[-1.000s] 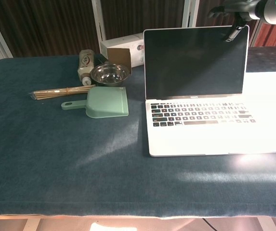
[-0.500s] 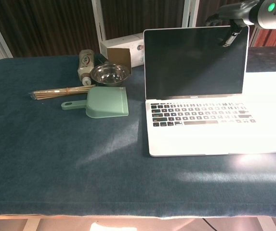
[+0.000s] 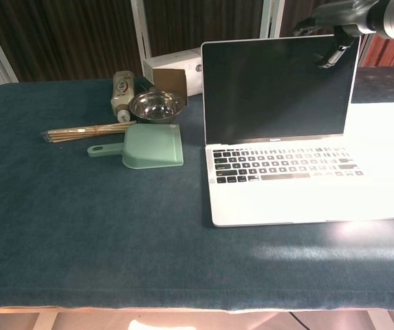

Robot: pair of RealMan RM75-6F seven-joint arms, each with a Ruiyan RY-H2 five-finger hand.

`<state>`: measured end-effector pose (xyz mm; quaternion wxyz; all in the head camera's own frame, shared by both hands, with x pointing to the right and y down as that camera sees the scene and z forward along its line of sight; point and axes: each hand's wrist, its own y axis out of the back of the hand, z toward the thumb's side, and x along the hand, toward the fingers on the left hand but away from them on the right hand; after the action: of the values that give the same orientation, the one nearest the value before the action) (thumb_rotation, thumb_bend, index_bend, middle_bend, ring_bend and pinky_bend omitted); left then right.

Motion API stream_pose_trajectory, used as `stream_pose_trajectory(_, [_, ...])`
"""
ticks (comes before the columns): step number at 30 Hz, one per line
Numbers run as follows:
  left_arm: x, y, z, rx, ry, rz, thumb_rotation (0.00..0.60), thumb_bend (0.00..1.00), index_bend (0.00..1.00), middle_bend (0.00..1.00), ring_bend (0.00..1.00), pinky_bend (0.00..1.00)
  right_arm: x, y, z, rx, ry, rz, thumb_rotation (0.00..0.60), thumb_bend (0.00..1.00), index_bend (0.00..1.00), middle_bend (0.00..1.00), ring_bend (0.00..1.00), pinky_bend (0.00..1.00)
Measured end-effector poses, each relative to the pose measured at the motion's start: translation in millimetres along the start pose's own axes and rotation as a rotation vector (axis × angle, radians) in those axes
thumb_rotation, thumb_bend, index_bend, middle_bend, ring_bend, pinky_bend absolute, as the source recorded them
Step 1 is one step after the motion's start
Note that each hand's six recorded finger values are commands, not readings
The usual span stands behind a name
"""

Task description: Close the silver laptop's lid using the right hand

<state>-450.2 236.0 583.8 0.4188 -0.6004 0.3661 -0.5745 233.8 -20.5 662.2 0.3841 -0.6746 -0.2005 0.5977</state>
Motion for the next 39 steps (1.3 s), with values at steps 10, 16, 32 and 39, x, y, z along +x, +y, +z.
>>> stream_pose_trajectory(10, [0.2,-3.9,5.0,-0.005,-0.024,-0.025,0.600,0.08,0.00,0.00,0.00,0.11,56.3,-13.3,6.1,0.118,0.103,0.008,0.600,0.54,0.22,0.17,0.03,0.07])
stream_pose_trajectory(16, [1.2,-8.2,9.1,-0.007,-0.040,-0.048,0.600,0.08,0.00,0.00,0.00,0.11,88.2,-32.2,-1.7,0.203,0.119,0.026,0.600,0.54,0.20,0.17,0.04,0.08])
stream_pose_trajectory(32, [1.7,-11.9,12.1,-0.006,-0.053,-0.066,0.600,0.08,0.00,0.00,0.00,0.11,140.2,-85.7,-12.4,0.233,0.191,0.115,0.600,0.54,0.03,0.17,0.04,0.08])
stream_pose_trajectory(39, [2.5,-13.0,13.6,-0.009,-0.057,-0.072,0.600,0.08,0.00,0.00,0.00,0.11,162.2,-115.0,-11.7,0.256,0.243,0.145,0.600,0.54,0.01,0.17,0.04,0.08])
